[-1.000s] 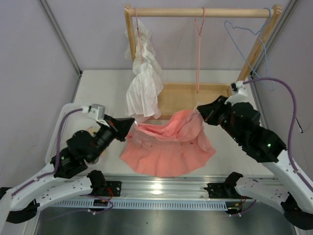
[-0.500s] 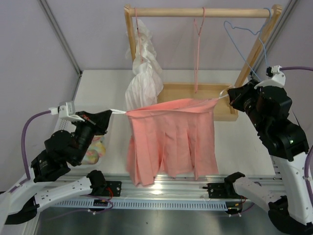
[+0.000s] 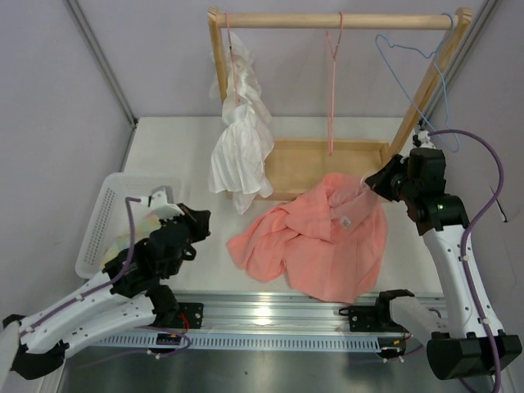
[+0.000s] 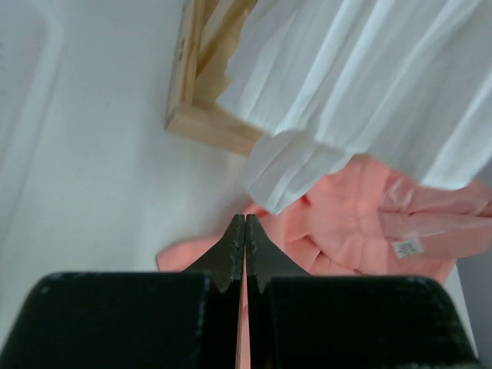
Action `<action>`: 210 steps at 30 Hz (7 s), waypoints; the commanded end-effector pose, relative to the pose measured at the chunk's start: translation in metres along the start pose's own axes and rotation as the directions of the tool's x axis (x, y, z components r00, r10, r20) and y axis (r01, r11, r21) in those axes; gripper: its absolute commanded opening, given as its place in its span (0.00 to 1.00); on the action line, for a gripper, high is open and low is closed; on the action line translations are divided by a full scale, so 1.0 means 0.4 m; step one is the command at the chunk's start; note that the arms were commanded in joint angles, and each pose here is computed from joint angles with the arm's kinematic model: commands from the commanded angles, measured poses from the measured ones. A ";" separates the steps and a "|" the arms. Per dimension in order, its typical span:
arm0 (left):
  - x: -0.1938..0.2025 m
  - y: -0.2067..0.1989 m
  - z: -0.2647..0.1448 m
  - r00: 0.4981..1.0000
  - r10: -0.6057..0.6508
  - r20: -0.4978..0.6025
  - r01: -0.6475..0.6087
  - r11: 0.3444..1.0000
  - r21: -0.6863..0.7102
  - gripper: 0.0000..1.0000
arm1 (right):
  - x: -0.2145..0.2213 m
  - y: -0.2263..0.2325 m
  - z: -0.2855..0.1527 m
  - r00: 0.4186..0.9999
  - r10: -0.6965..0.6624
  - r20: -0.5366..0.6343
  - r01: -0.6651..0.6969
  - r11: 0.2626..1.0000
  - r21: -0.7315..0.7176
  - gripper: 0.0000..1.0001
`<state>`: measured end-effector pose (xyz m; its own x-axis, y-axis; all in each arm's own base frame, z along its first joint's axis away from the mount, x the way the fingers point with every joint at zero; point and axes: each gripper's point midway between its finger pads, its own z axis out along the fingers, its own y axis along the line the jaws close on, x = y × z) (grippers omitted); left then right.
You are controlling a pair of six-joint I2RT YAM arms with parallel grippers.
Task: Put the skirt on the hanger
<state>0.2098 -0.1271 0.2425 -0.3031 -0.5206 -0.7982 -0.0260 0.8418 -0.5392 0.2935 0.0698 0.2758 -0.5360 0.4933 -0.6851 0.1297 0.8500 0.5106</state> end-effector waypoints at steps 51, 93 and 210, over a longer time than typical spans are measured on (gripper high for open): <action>-0.361 -1.019 0.356 0.868 0.137 0.477 -0.311 0.899 0.308 0.65 | 0.196 0.153 -0.098 0.989 -0.142 -0.040 0.129 0.964 -0.231 0.00; -0.493 -1.021 0.435 0.764 0.064 0.642 -0.396 0.831 0.389 0.00 | 0.207 0.141 -0.068 0.988 -0.142 -0.065 0.119 0.954 -0.276 0.00; 0.572 0.111 0.114 0.755 -0.616 -0.223 0.597 0.787 -0.152 0.37 | 0.292 0.028 0.098 0.974 -0.105 -0.202 0.063 0.977 -0.202 0.00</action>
<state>0.1769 -0.2191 0.0232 -0.4568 -0.8622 -0.2191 -0.3514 0.4011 -0.8460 0.2620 0.1381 0.1761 -0.7130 0.3567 -0.6037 -0.0441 0.8364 0.5463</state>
